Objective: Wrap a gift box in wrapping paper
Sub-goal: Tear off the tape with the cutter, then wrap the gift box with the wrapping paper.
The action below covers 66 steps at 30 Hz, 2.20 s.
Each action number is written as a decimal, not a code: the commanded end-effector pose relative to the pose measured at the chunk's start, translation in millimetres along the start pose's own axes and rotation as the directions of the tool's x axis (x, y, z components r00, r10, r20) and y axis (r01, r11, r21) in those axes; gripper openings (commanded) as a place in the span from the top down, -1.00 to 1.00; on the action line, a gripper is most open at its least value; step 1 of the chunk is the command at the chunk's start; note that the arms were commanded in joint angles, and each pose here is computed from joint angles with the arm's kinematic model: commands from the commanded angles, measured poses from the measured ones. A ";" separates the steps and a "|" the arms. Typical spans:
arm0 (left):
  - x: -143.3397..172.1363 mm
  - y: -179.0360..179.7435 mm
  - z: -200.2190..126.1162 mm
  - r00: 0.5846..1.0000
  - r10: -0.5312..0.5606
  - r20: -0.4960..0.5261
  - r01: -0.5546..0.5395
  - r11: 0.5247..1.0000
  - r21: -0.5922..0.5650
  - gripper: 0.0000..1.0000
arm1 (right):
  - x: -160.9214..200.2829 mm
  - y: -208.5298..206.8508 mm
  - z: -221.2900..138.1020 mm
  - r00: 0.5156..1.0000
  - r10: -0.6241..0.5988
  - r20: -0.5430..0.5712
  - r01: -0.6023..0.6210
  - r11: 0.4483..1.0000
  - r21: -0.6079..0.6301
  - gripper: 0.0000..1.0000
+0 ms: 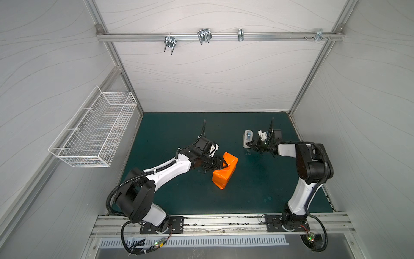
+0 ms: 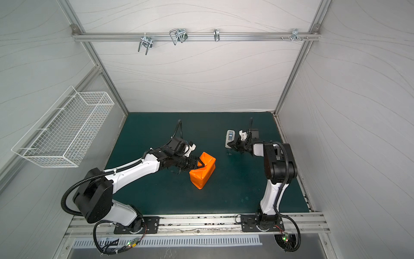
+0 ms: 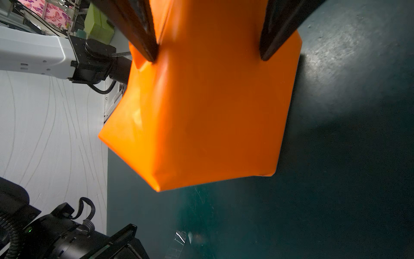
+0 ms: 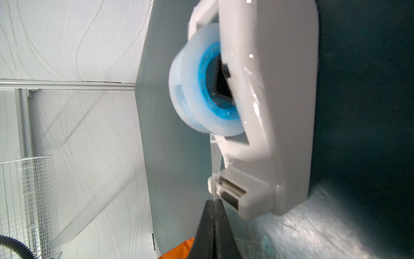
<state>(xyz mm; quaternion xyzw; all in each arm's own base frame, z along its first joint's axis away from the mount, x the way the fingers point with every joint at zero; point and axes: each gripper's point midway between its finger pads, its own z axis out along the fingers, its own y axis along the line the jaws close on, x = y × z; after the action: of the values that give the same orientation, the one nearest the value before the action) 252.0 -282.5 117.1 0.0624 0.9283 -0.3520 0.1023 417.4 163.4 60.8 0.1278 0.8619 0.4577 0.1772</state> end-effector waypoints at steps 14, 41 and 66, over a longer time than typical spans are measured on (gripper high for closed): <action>14.6 25.0 9.0 0.999 -0.034 -0.037 0.030 0.996 -0.085 -0.47 | 35.6 -41.4 -8.1 0.998 0.052 -0.043 -0.042 0.978 0.204 1.00; 13.2 25.7 11.3 0.999 -0.031 -0.038 0.027 0.996 -0.088 -0.47 | 70.0 91.6 -90.4 0.960 -0.280 -0.020 0.276 0.955 -0.104 1.00; 12.5 27.7 14.2 0.999 -0.033 -0.044 0.029 0.995 -0.096 -0.47 | 210.2 185.7 -96.2 0.743 -0.487 -0.459 0.280 0.849 -0.448 1.00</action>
<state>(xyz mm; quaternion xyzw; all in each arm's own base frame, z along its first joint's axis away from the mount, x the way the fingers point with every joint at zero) 251.9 -284.9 115.6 0.0650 0.9260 -0.3579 0.1006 206.1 268.3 225.5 -0.2158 0.7970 0.5608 0.0613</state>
